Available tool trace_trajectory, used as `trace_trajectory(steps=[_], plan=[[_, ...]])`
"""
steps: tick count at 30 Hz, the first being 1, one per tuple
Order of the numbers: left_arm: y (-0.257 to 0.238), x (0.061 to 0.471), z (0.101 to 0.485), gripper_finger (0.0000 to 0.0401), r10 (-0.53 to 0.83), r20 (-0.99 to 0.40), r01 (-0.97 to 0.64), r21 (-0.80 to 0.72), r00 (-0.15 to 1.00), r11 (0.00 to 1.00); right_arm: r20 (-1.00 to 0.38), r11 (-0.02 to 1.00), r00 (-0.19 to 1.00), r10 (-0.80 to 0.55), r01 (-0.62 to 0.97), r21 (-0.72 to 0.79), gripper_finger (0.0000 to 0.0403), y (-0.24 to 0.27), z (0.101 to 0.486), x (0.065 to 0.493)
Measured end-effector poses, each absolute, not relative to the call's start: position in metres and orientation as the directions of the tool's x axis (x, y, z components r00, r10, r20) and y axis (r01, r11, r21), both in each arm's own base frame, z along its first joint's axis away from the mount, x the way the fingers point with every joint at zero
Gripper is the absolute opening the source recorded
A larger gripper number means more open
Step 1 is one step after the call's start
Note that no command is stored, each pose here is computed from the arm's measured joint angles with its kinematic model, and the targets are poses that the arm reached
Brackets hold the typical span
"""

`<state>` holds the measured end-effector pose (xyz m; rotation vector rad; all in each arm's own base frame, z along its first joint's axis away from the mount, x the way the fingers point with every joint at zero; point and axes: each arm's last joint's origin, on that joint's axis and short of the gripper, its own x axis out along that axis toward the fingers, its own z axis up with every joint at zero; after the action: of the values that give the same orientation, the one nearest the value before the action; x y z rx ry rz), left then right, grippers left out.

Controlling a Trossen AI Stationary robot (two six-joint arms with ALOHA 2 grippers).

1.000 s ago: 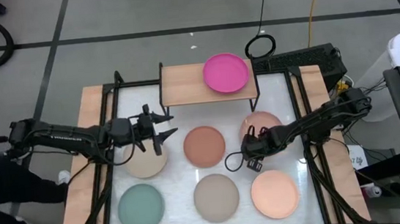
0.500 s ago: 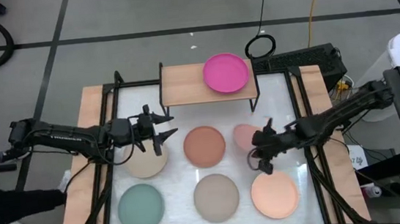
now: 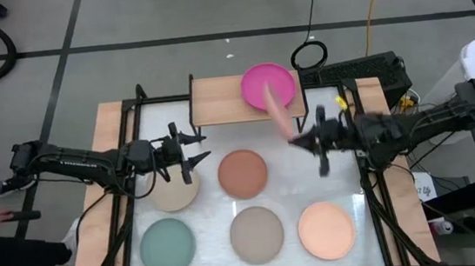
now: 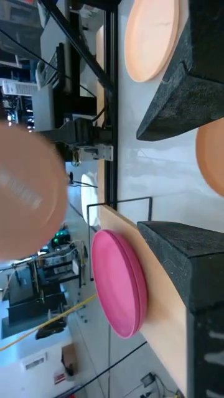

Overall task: Place and stack plates onto a shelf
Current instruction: Stack the light brown plate on top of the pink plate on the shelf

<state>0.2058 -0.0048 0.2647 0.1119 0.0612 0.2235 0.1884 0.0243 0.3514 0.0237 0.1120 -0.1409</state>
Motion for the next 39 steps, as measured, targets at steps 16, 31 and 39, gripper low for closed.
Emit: trace_trajectory(steps=[16, 31, 39], plan=[[0.0, 0.206, 0.263, 0.0228, 0.298, -0.054, -0.288, 0.138, 0.953, 0.948, -0.512, 0.899, 0.741, -0.435, 0.334, -0.282, 0.0, -0.071, 0.347, 0.269], [0.0, 0.206, 0.263, 0.0228, 0.298, -0.057, -0.295, 0.045, 0.953, 0.954, -0.626, 0.892, 0.635, -0.452, 0.307, -0.332, 0.0012, -0.091, 0.315, 0.286], [0.0, 0.206, 0.262, 0.0228, 0.298, -0.065, -0.298, 0.011, 0.952, 0.955, -0.629, 0.887, 0.625, -0.462, 0.307, -0.346, 0.0071, -0.094, 0.315, 0.285]])
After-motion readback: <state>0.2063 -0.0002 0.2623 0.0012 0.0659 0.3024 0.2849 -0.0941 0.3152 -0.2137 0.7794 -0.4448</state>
